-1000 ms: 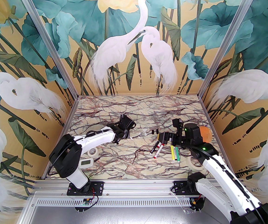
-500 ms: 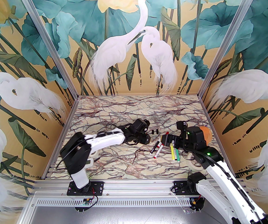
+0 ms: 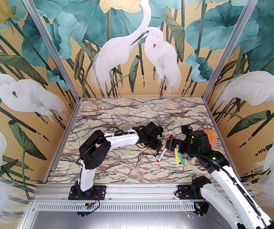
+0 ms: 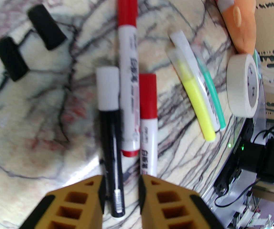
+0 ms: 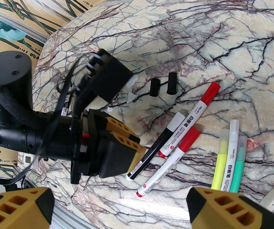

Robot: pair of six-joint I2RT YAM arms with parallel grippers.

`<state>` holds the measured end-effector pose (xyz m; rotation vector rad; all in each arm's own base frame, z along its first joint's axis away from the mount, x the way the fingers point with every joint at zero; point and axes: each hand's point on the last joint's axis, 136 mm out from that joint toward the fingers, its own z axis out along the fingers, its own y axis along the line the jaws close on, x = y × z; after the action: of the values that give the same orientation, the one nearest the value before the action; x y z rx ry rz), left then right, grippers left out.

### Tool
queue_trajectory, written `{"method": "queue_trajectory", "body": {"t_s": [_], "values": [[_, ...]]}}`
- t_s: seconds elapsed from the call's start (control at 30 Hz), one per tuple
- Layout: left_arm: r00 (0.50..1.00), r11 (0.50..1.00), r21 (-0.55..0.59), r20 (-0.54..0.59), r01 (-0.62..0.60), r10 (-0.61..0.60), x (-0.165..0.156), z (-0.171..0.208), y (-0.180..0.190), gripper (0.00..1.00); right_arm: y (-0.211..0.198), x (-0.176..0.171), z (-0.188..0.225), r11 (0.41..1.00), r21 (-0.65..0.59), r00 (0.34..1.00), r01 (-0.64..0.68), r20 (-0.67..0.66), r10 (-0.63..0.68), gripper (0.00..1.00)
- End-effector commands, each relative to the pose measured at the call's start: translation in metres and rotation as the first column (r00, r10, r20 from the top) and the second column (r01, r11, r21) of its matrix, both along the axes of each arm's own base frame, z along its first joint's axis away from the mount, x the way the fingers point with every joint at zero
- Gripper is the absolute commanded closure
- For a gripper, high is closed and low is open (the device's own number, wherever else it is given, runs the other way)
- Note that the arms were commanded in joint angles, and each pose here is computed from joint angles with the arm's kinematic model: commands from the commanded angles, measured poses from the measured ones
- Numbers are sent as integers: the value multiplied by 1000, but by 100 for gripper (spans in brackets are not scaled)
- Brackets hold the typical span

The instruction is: Open the pen caps

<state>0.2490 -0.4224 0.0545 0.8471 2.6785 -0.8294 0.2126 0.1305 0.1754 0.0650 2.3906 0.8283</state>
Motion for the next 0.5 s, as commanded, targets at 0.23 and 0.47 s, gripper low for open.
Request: {"method": "queue_trajectory", "body": {"t_s": [0.23,0.47], "values": [[996,992,101,-61,73,-67,-15,-22,4,65,-1,-3,-3,1000,-8,1000,0,-12,0,0],[998,982,181,-51,55,-46,-10,-30,8,68,-1,-3,-2,1000,-6,1000,2,-10,-2,0]]}}
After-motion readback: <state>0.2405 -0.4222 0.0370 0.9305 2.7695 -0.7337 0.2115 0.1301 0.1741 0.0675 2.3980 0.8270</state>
